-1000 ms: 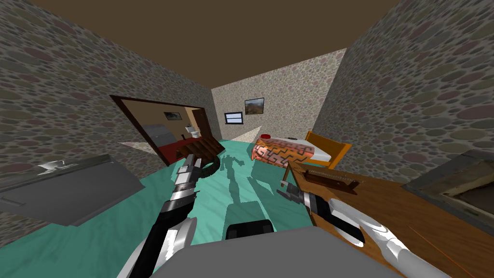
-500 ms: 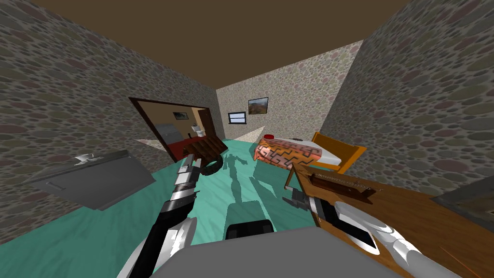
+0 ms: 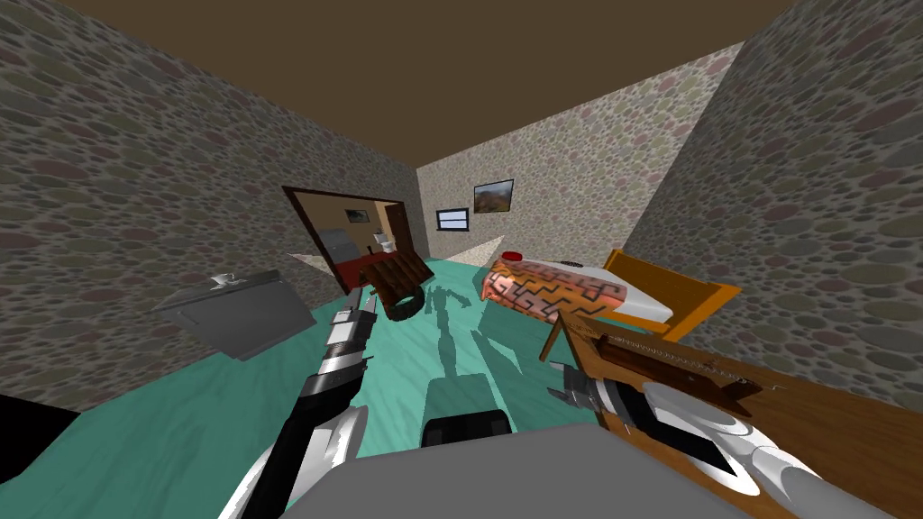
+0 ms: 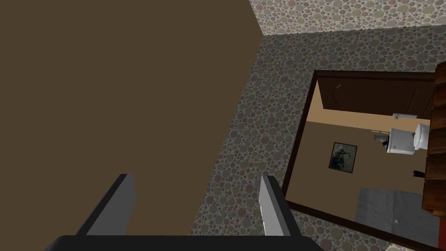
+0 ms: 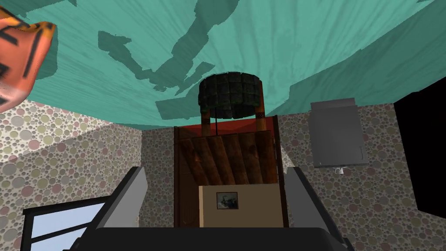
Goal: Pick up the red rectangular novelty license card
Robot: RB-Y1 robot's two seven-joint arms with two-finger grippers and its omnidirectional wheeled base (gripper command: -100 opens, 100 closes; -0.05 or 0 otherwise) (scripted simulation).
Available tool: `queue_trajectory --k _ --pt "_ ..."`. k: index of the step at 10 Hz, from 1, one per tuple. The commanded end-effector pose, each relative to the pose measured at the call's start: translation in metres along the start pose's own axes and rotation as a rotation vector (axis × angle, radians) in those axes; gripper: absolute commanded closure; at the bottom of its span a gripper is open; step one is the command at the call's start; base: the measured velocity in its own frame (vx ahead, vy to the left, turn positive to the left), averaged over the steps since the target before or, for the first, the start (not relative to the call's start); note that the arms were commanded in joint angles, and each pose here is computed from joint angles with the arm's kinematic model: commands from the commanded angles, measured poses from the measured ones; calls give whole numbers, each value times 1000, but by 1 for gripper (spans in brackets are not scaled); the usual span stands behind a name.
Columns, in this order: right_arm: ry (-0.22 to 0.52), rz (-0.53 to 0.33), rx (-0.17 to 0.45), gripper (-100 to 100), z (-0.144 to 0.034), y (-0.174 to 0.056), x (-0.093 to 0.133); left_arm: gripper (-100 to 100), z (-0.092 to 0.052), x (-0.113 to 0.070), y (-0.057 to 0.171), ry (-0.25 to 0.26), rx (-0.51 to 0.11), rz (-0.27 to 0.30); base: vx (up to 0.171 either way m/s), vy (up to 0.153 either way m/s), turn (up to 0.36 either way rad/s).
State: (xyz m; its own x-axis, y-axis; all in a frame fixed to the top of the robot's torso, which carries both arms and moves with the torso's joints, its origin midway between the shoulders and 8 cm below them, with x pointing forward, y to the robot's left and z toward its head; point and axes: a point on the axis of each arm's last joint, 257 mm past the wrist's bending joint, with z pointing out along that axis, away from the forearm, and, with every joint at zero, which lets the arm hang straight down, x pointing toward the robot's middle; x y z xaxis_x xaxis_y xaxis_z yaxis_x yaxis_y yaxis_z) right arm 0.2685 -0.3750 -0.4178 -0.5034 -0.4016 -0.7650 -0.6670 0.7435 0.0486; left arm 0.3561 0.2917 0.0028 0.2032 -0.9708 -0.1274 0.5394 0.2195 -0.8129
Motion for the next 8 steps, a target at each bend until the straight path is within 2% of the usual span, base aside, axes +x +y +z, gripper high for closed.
queue_trajectory --k 1,2,3,4,5,6,7,8 --pt "61 -5 13 -100 -15 -8 22 0 0 0 0 0 0 0 -16 -35 114" --pt "125 -22 9 -100 -28 -13 44 0 0 0 0 0 0 0 -26 -33 156" --pt "135 -16 17 -100 -31 -16 49 0 0 0 0 0 0 0 -20 -30 101" --pt "194 -33 10 -100 -45 -19 68 0 0 0 0 0 0 0 -27 -27 179" --pt "207 -25 21 -100 -49 -23 74 0 0 0 0 0 0 0 -26 -31 91" --pt "268 -37 19 -100 -66 -27 95 0 0 0 0 0 0 0 -37 -35 170" --pt "276 -33 25 -100 -69 -29 98 0 0 0 0 0 0 0 -33 -34 111" --pt "328 -45 19 -100 -84 -32 114 0 0 0 0 0 0 0 -36 -33 160"
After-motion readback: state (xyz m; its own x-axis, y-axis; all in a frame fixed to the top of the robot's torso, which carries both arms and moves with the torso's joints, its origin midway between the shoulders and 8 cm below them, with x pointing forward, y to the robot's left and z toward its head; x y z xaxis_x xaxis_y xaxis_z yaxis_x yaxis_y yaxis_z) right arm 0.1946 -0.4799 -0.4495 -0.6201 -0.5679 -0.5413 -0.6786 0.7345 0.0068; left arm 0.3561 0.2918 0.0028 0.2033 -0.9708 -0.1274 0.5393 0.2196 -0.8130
